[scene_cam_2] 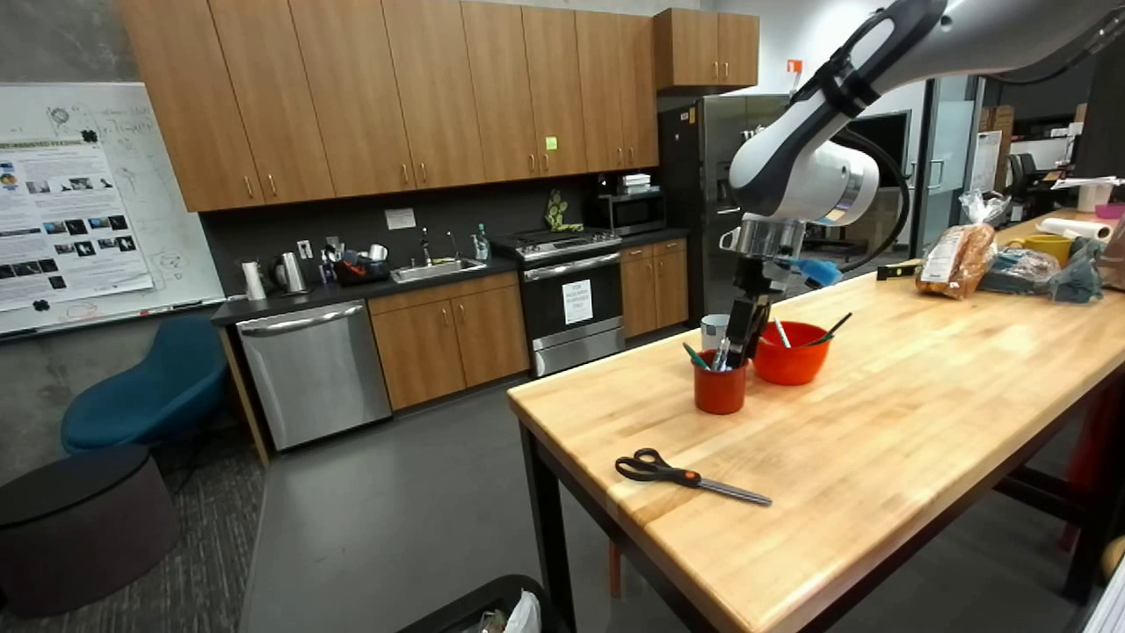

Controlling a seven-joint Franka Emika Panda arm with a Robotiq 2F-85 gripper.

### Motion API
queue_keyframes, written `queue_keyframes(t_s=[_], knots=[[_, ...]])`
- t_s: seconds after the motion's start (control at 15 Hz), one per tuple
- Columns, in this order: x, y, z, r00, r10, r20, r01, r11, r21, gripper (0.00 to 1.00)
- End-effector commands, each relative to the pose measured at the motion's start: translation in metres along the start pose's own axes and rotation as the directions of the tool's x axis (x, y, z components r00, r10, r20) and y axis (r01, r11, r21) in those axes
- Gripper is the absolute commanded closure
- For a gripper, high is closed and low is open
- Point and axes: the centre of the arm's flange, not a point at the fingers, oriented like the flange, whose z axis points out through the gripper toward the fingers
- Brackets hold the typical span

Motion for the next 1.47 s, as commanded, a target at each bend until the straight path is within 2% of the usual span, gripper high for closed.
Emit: queue_keyframes(t_s=[0.0,0.53,0.8,1.13,1.4], knots=[[0.007,-0.005,0.017,1.0,-0.019,-0.024,0.019,1.0,-0.002,0.0],[0.03,-0.049,0.034,0.995,-0.093,-0.027,0.094,0.996,0.01,0.0],[0.036,-0.069,0.026,0.991,-0.127,-0.033,0.126,0.992,-0.011,0.0],[0.029,-0.068,0.008,0.993,-0.111,-0.025,0.111,0.994,-0.013,0.0],[0.02,-0.058,-0.008,0.999,-0.049,-0.024,0.049,0.999,-0.019,0.0]])
